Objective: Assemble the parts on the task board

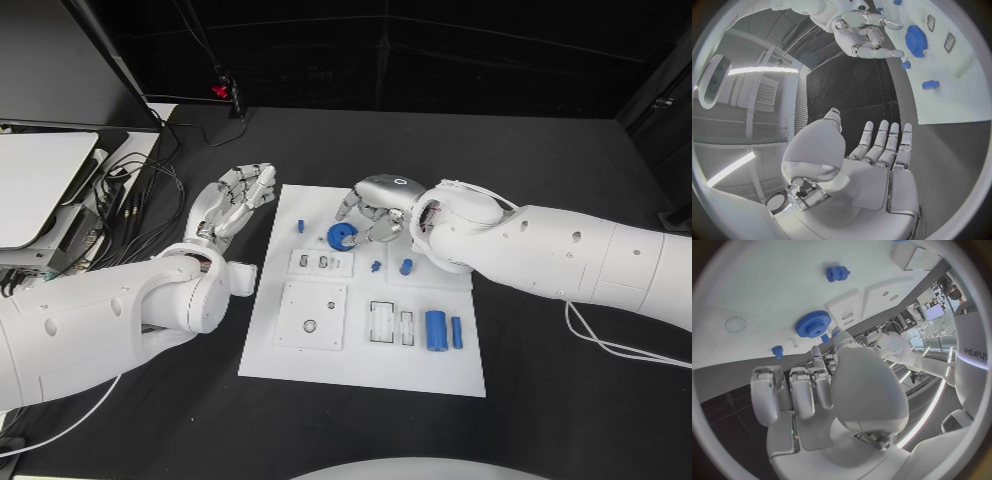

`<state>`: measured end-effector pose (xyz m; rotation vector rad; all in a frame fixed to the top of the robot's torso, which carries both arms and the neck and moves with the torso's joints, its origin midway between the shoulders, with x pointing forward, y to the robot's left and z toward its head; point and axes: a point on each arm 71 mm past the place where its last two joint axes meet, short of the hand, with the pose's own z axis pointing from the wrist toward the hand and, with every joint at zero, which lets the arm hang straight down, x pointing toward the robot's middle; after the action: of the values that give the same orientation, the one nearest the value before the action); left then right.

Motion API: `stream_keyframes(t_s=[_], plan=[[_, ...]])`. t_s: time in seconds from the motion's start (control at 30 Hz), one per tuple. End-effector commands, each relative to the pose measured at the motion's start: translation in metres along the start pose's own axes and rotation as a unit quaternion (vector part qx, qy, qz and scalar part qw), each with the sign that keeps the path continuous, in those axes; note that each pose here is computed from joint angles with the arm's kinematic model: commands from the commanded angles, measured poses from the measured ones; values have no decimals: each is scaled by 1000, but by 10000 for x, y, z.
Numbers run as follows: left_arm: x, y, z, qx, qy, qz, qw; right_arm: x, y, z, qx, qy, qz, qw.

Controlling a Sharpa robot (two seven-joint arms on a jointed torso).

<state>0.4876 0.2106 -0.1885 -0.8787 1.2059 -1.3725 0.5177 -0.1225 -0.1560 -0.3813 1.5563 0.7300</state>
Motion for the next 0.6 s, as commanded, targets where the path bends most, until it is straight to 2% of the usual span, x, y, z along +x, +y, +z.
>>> stream_keyframes(t_s=[0.03,0.6], plan=[[8,-189,-20,127,5,-2,992,32,-6,8,9,25,-26,999],[8,-188,-19,127,5,-2,992,66,15,69,26,30,-40,998]])
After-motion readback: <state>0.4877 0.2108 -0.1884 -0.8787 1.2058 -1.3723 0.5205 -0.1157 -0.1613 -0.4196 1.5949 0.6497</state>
